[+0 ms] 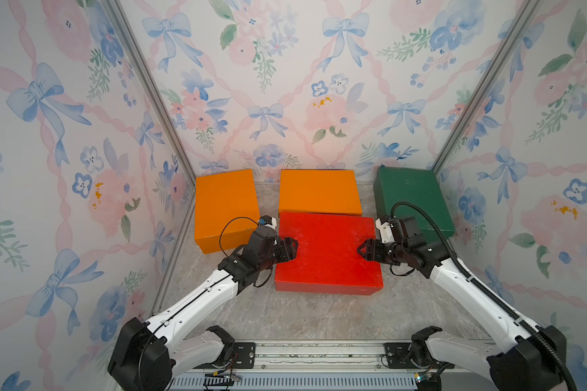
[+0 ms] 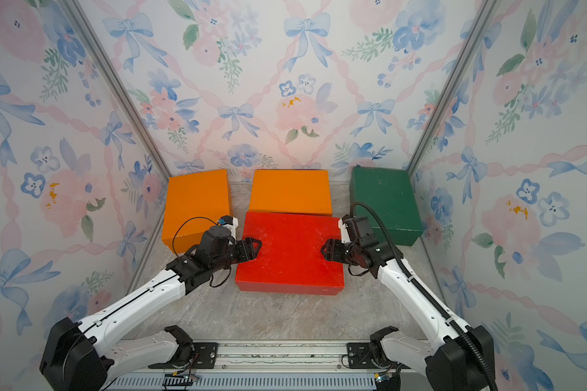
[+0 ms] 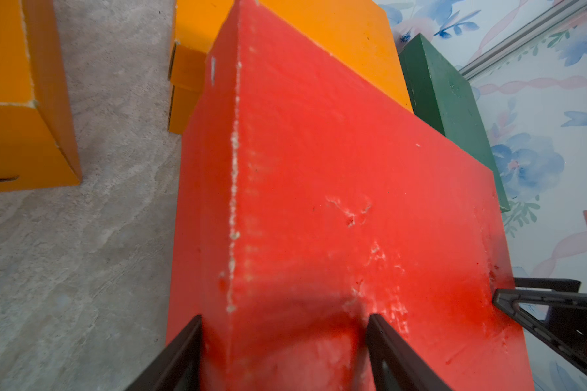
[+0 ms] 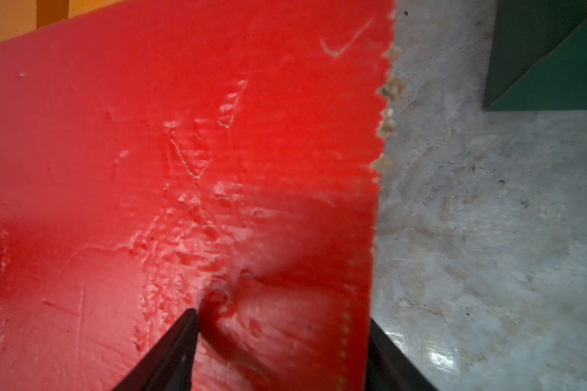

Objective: Stack the shoeboxes
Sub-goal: Pick up the shoebox from the center of the board.

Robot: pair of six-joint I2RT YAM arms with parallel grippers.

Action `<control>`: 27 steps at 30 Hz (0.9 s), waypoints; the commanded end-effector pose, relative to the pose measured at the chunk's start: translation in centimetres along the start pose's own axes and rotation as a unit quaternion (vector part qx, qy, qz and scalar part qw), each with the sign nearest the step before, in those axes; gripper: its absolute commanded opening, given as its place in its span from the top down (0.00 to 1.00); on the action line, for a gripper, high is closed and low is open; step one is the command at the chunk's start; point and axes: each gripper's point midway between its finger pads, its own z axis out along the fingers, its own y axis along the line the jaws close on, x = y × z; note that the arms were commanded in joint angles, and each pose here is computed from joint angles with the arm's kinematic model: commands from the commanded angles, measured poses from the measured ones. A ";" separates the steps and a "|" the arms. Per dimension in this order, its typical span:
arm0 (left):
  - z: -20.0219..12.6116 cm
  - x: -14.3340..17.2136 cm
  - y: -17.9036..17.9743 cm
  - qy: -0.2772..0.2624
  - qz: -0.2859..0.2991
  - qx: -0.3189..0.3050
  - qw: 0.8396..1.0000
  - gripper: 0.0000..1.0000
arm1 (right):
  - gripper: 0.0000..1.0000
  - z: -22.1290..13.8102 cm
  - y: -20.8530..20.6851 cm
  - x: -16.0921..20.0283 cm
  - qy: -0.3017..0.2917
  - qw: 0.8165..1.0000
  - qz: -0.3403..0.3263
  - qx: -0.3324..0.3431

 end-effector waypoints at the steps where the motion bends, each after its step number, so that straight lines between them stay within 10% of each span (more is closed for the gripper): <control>1: -0.3 -0.3 -4.5 0.010 0.015 0.084 0.996 0.27 | 0.30 -2.0 6.1 -1.8 -0.024 0.992 -0.053 -0.112; 27: 0.5 -3.7 -7.4 -0.013 0.035 0.093 0.995 0.27 | 0.30 -3.7 9.0 -6.9 -0.067 0.986 -0.078 -0.131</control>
